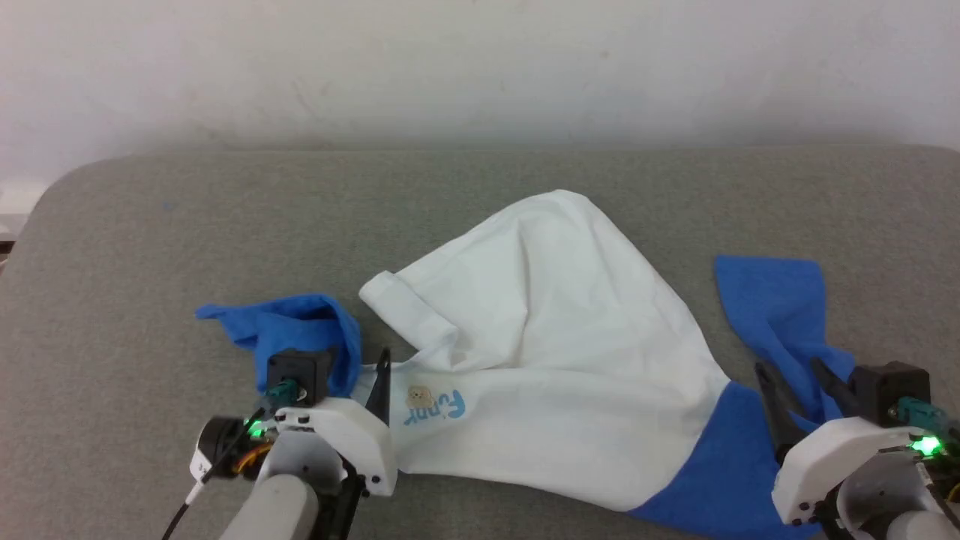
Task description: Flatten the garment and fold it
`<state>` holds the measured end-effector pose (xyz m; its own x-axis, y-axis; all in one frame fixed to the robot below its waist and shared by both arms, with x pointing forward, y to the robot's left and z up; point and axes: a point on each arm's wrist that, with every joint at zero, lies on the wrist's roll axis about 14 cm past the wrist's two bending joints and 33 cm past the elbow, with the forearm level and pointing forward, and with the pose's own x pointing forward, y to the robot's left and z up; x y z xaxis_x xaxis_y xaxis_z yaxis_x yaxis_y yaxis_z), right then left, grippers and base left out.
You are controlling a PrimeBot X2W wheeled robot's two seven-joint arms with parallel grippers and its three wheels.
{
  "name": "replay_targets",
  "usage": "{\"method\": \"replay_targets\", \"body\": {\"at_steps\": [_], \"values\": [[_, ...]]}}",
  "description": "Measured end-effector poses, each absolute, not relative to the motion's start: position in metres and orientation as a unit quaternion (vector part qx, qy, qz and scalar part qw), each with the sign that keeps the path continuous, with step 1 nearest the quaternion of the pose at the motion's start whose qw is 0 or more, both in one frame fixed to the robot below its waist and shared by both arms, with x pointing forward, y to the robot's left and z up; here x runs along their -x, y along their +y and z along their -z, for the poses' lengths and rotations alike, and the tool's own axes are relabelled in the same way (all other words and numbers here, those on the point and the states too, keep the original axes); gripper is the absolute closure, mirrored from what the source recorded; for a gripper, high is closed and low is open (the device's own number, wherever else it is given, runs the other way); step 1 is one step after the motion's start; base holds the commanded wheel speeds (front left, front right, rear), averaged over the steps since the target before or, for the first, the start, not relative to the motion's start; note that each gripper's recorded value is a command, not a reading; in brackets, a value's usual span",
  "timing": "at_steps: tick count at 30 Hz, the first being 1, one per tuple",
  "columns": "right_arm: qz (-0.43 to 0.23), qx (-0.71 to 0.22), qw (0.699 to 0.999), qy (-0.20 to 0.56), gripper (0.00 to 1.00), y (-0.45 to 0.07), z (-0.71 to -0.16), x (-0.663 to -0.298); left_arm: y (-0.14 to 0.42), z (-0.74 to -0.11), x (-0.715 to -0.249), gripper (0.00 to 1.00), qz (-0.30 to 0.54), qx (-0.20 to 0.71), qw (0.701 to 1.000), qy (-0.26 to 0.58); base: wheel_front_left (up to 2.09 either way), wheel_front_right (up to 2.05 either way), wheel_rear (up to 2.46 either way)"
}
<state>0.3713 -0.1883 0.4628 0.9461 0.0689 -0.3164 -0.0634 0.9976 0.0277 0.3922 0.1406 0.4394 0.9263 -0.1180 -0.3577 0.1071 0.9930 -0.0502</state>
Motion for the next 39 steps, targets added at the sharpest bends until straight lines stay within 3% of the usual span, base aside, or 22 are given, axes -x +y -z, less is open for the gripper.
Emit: {"method": "replay_targets", "body": {"at_steps": [5, 12, 20, 30, 38, 39], "values": [[-0.073, 0.013, 0.983, 0.168, 0.0, -0.176, -0.47, -0.381, 0.148, -0.513, -0.399, 0.0, 0.06, 0.03, 0.997, 0.023, 0.0, 0.0, 0.0], [-0.152, 0.052, 0.966, 0.203, 0.0, -0.144, -0.476, -0.41, 0.183, -0.549, -0.384, 0.0, 0.023, -0.012, 0.996, -0.081, 0.0, 0.0, 0.0], [-0.227, 0.13, 0.92, 0.293, 0.0, -0.114, -0.454, -0.458, 0.191, -0.532, -0.373, 0.0, -0.01, -0.017, 0.998, -0.067, 0.0, 0.0, 0.0], [-0.246, 0.188, 0.885, 0.347, 0.0, -0.097, -0.422, -0.527, 0.205, -0.509, -0.362, 0.0, -0.057, 0.0, 0.998, -0.032, 0.0, 0.0, 0.0], [-0.29, 0.204, 0.852, 0.385, 0.0, -0.063, -0.372, -0.54, 0.222, -0.496, -0.355, 0.0, -0.09, -0.006, 0.996, -0.008, 0.0, 0.0, 0.0], [-0.292, 0.204, 0.851, 0.385, 0.55, -0.061, -0.37, -0.544, 0.223, -0.495, -0.354, 0.0, -0.093, -0.006, 0.996, -0.005, 0.0, 0.0, 0.0]]}}
